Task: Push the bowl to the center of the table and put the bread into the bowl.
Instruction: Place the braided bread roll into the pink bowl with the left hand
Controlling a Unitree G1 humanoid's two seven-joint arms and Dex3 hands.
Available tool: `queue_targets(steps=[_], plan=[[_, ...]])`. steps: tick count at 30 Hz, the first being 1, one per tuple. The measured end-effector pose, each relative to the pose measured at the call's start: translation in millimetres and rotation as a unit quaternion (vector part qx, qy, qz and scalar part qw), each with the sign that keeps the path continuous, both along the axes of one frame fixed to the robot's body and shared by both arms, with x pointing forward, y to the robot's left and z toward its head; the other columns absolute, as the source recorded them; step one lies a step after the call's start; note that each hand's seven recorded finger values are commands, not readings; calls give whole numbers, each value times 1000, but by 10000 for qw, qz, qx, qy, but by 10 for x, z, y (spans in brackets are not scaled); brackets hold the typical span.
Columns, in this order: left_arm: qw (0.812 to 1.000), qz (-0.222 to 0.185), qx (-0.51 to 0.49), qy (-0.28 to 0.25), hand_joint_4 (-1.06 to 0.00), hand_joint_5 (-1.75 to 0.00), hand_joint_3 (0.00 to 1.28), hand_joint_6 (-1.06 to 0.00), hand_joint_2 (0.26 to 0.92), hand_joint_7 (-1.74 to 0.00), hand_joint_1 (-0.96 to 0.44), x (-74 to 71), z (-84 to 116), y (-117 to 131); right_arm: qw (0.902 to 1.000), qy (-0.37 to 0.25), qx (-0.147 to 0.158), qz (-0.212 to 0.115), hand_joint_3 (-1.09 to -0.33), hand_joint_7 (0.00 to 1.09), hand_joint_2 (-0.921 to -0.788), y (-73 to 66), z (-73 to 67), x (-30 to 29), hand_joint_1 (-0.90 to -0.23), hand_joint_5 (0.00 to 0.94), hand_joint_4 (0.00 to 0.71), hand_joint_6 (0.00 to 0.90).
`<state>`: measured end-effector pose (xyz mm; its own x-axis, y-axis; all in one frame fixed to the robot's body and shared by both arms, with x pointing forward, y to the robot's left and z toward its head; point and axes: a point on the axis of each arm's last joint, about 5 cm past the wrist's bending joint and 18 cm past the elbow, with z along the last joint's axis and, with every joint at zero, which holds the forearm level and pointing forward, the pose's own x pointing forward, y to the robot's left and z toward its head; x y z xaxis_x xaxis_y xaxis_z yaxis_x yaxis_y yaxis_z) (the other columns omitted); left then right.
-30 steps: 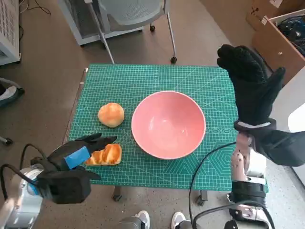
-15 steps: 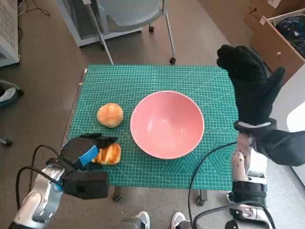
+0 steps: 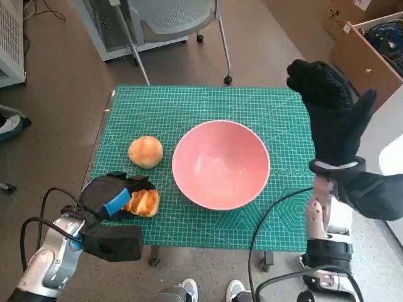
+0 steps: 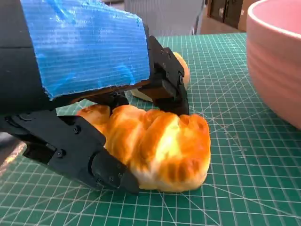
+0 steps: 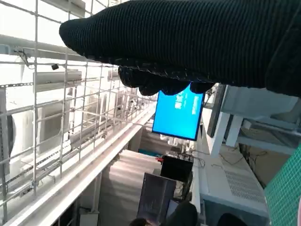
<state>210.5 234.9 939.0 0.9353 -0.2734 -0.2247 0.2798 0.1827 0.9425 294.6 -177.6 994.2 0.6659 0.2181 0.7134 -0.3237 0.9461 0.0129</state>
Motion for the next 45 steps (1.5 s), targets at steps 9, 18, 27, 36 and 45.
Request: queue_targets(steps=[9, 18, 27, 36, 45], plan=[[9967, -178, -792, 93, -631, -1338, 99, -636, 920, -1043, 3, -12, 251, 21, 10000, 17, 12, -3, -588, 504, -921, -1, -11, -4, -479, 2, 346, 138], [9910, -376, -1251, -290, -661, -1244, 68, -658, 920, -1083, 4, -5, 484, 16, 10000, 23, 38, -22, -591, 507, -921, -11, -16, -6, -474, 2, 345, 134], [9776, -653, -1512, -1308, -736, -1169, 22, -705, 916, -1026, 4, 133, 746, -105, 9999, 28, 127, -30, -594, 508, -921, -30, -22, -6, -473, 1, 345, 127], [9583, -1107, -1664, -2043, -710, -1120, 30, -688, 920, -1124, 3, 301, 932, -412, 9998, 22, 212, -35, -600, 508, -921, -51, -25, -9, -470, 1, 345, 118], [9463, -1714, -1857, -2015, -732, -1147, 28, -678, 919, -1083, 2, 449, 927, -825, 9998, 35, 215, -45, -599, 521, -921, -60, -35, -15, -467, 0, 334, 129]])
